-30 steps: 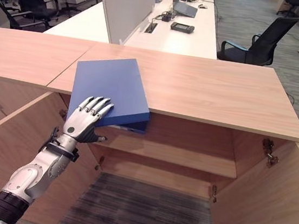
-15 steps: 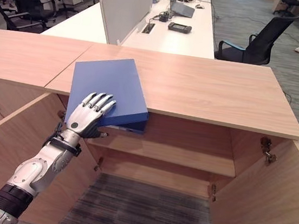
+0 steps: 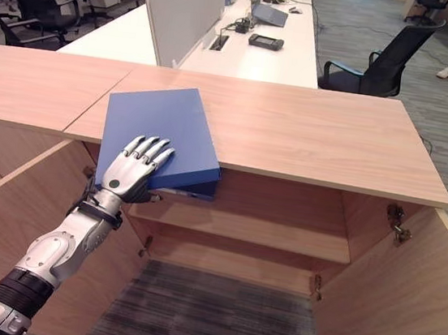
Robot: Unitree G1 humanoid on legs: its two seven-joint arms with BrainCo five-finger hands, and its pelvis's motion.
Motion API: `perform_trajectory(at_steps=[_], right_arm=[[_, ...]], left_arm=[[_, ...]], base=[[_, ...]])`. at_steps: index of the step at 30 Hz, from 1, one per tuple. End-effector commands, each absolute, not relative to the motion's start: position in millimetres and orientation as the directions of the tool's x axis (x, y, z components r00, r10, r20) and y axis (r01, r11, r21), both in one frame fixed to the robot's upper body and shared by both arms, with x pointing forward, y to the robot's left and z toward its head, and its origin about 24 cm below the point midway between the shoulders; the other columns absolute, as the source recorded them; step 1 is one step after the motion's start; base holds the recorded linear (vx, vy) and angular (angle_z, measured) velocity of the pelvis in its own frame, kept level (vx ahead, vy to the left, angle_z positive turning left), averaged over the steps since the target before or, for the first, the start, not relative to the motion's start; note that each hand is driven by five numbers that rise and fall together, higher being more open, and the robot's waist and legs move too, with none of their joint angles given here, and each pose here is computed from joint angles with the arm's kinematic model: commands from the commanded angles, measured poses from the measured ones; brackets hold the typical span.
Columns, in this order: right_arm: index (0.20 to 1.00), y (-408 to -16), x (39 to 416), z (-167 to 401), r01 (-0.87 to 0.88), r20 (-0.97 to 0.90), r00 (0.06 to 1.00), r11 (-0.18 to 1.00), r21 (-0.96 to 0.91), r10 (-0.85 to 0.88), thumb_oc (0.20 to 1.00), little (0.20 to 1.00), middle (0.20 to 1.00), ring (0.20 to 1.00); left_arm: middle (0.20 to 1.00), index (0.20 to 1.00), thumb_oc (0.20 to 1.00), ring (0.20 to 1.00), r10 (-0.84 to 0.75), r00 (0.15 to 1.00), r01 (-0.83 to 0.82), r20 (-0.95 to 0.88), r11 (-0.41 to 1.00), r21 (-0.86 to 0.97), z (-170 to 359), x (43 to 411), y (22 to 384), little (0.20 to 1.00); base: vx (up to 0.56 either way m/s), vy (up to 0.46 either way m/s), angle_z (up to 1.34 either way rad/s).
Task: Put the empty folder in the office cabinet
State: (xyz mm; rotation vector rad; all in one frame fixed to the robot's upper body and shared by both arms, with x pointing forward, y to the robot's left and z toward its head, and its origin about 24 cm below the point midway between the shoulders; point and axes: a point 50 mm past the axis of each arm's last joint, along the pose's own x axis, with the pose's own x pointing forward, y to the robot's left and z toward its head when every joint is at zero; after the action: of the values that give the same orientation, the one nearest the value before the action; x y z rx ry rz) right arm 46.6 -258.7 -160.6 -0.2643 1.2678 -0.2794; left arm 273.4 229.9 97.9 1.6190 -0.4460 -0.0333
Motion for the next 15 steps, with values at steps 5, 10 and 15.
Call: perform_trajectory(at_steps=[5,10,15], right_arm=[[1.0,-267.0,70.4,-155.6,0.073,-0.873,0.314,0.926,-0.371,-0.374,1.0,1.0,1.0,1.0],[1.0,-267.2,71.5,-155.2,0.077,-0.872,0.318,0.927,-0.368,-0.373,1.0,1.0,1.0,1.0],[1.0,-266.5,70.7,-155.6,0.08,-0.874,0.314,0.928,-0.364,-0.37,1.0,1.0,1.0,1.0]], left_arm=[[1.0,1.0,1.0,1.0,-0.302,0.88,-0.413,0.366,-0.109,0.904,139.9,298.6,235.3,1.0],[0.385,0.385,0.385,0.385,-0.299,0.887,-0.4,0.351,-0.119,0.909,137.8,298.6,236.0,0.385],[0.2,0.2,0.2,0.2,-0.293,0.89,-0.397,0.35,-0.119,0.91,137.1,297.7,237.0,0.2]], base=[[0.0,0.0,0.0],[0.0,0.0,0.0],[0.0,0.0,0.0]])
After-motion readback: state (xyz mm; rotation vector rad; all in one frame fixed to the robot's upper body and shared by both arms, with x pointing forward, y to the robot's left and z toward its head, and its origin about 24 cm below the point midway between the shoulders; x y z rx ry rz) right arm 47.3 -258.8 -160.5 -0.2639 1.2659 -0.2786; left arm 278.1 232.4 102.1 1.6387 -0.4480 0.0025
